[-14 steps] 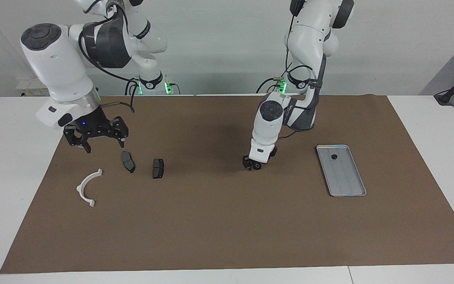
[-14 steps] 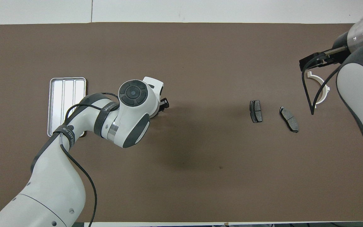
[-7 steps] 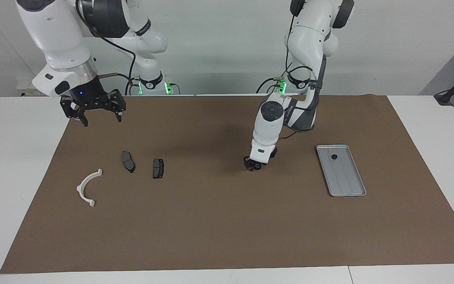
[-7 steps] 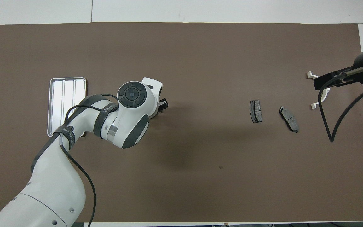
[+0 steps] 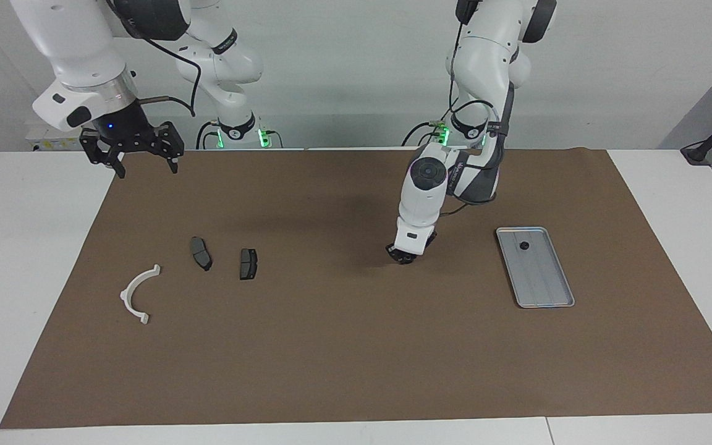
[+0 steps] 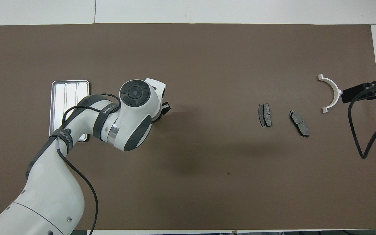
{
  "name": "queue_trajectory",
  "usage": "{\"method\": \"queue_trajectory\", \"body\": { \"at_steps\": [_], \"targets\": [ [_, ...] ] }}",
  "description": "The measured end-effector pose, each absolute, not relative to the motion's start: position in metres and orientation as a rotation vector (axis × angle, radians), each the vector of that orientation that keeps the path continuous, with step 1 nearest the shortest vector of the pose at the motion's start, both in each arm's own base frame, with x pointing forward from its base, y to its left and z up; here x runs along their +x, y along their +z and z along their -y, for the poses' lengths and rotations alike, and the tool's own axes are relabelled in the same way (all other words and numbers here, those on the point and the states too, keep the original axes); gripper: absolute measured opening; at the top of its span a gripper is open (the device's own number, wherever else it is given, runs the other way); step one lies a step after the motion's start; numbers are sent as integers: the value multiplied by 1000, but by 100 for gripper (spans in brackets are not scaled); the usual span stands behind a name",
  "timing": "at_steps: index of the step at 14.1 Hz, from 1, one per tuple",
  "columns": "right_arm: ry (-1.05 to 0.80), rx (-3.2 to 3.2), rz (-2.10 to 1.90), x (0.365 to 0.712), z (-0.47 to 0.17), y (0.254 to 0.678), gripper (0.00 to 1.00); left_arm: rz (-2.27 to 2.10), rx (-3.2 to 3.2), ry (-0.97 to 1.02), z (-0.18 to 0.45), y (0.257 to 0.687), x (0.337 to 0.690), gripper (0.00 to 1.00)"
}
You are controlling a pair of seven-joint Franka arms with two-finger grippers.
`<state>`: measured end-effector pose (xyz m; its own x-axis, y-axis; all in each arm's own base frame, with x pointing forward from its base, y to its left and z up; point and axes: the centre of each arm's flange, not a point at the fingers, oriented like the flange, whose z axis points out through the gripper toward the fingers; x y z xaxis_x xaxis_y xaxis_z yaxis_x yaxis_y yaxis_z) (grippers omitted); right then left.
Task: Pick bearing gear from pile to tray
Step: 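Lower the black gear into the tray with the left gripper and release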
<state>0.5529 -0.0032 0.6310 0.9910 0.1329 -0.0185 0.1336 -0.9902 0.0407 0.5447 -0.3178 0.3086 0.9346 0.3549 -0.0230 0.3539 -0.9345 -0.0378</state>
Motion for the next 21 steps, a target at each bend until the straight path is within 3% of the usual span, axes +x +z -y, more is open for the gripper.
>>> {"method": "queue_trajectory", "body": {
  "at_steps": [2,5,7,9,16,21],
  "targets": [
    [-44,3094,-209,551,2,629,100,481,-3054,56,272,341,566,34],
    [-61,3094,-212,550,1,624,100,312,-3079,45,149,390,594,34],
    [-66,3094,-213,550,1,622,100,198,-3094,46,70,392,606,34],
    [-70,3094,-213,550,1,620,100,154,-3105,14,28,385,611,34],
    [-74,3094,-214,551,1,617,100,129,-3124,-46,18,333,626,34],
    [-12,3094,-188,557,0,618,100,41,-3128,-50,-4,319,628,34]
  ]
}}
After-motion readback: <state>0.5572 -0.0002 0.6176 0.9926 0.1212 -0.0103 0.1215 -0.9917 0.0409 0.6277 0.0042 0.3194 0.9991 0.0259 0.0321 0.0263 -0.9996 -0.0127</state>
